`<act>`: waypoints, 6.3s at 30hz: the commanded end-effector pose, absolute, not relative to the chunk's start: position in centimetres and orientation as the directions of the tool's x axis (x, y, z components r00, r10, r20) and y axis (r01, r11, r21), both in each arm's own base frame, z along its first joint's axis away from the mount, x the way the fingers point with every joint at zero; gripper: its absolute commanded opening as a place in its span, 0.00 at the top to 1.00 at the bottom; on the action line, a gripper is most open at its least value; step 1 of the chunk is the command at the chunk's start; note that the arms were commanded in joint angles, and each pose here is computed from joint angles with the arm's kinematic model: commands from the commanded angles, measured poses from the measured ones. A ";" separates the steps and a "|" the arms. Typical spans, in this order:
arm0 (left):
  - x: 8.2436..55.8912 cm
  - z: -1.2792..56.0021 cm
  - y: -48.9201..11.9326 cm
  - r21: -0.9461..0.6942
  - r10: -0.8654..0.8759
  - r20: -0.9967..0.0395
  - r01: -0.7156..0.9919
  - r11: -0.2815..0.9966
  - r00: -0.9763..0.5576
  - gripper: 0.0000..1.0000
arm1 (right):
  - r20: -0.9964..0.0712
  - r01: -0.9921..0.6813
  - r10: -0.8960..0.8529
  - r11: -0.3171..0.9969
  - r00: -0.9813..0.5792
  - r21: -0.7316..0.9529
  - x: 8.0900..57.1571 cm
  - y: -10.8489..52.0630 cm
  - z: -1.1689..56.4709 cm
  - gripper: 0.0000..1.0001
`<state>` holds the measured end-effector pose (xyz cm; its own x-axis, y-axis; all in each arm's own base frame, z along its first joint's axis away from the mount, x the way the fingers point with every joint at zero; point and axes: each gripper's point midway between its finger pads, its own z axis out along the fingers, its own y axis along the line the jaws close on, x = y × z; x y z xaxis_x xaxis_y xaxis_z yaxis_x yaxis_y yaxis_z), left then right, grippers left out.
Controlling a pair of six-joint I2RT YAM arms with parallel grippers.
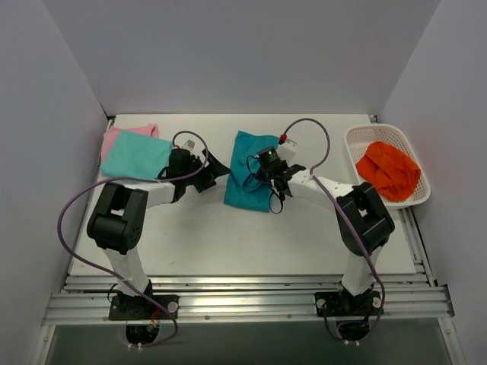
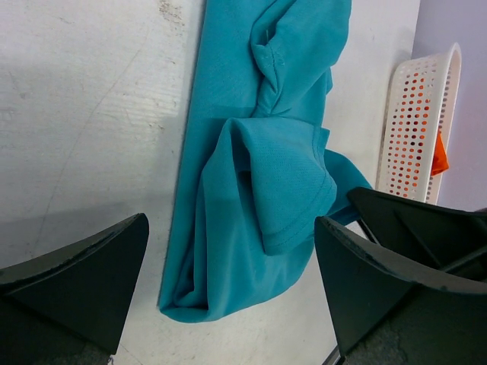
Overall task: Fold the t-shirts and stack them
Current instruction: Fold the folded rectangular tshirt in 1/3 of the way, then grab one side of the 2/3 rectangular tshirt with both arms, then fold the long partially folded tshirt into a neat square
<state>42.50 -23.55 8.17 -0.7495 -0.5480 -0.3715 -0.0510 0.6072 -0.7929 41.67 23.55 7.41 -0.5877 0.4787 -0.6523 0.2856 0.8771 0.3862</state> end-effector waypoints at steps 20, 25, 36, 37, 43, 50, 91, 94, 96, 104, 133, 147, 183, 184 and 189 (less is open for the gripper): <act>45.9 11.0 -23.3 -0.834 -0.574 -0.407 0.033 0.551 -0.711 0.00 | -0.633 0.291 0.514 0.856 -0.579 0.428 42.8 21.5 8.3 0.62; 45.9 10.4 -23.3 -0.839 -0.574 -0.397 0.028 0.544 -0.716 0.00 | -0.611 0.292 0.507 0.858 -0.608 0.422 41.4 22.1 6.5 0.61; 45.7 10.0 -23.5 -0.841 -0.569 -0.390 0.029 0.540 -0.724 0.00 | -0.605 0.285 0.491 0.867 -0.627 0.409 40.9 23.5 5.5 0.65; 45.7 10.0 -23.5 -0.842 -0.570 -0.389 0.028 0.539 -0.724 0.00 | -0.603 0.283 0.489 0.868 -0.630 0.409 40.9 23.5 5.5 0.65; 45.8 9.7 -23.2 -0.842 -0.573 -0.386 0.023 0.539 -0.723 0.00 | -0.610 0.284 0.484 0.872 -0.628 0.400 40.1 23.2 5.7 0.66; 45.7 9.5 -23.2 -0.847 -0.575 -0.381 0.024 0.532 -0.724 0.00 | -0.600 0.278 0.484 0.870 -0.637 0.407 39.1 22.8 4.9 0.77; 46.2 9.1 -22.3 -0.875 -0.590 -0.348 0.026 0.484 -0.729 0.00 | -0.539 0.339 0.620 0.775 -0.570 0.533 54.7 23.2 5.4 0.00; 45.9 9.4 -22.3 -0.879 -0.593 -0.347 0.031 0.476 -0.727 0.00 | -0.577 0.310 0.620 0.776 -0.531 0.549 55.0 23.1 8.9 0.00; 45.7 9.8 -22.2 -0.881 -0.597 -0.350 0.036 0.473 -0.722 0.00 | -0.625 0.288 0.608 0.789 -0.490 0.542 55.2 22.5 12.4 0.00; 43.5 11.5 -22.5 -0.882 -0.606 -0.364 0.052 0.469 -0.707 0.00 | -0.735 0.380 0.557 0.822 -0.386 0.424 49.6 15.7 16.4 0.00; 40.6 7.0 -28.2 -0.872 -0.528 -0.333 0.043 0.487 -0.782 0.07 | -0.621 0.277 0.498 0.863 -0.605 0.422 36.4 23.4 1.3 0.05; 41.6 5.3 -28.4 -0.878 -0.526 -0.310 0.026 0.478 -0.792 0.07 | -0.627 0.266 0.477 0.875 -0.616 0.404 37.0 23.4 0.6 1.00; 30.5 24.1 -27.6 -0.834 -0.485 -0.496 0.239 0.498 -0.720 0.95 | -0.725 0.194 0.483 0.872 -0.491 0.450 25.5 24.3 15.9 1.00; 30.5 24.3 -27.7 -0.834 -0.485 -0.496 0.240 0.496 -0.720 0.95 | -0.726 0.198 0.483 0.872 -0.489 0.447 25.5 24.2 16.0 1.00; 31.1 24.5 -28.2 -0.835 -0.477 -0.494 0.246 0.492 -0.727 0.94 | -0.741 0.213 0.482 0.875 -0.468 0.434 26.3 23.8 16.9 1.00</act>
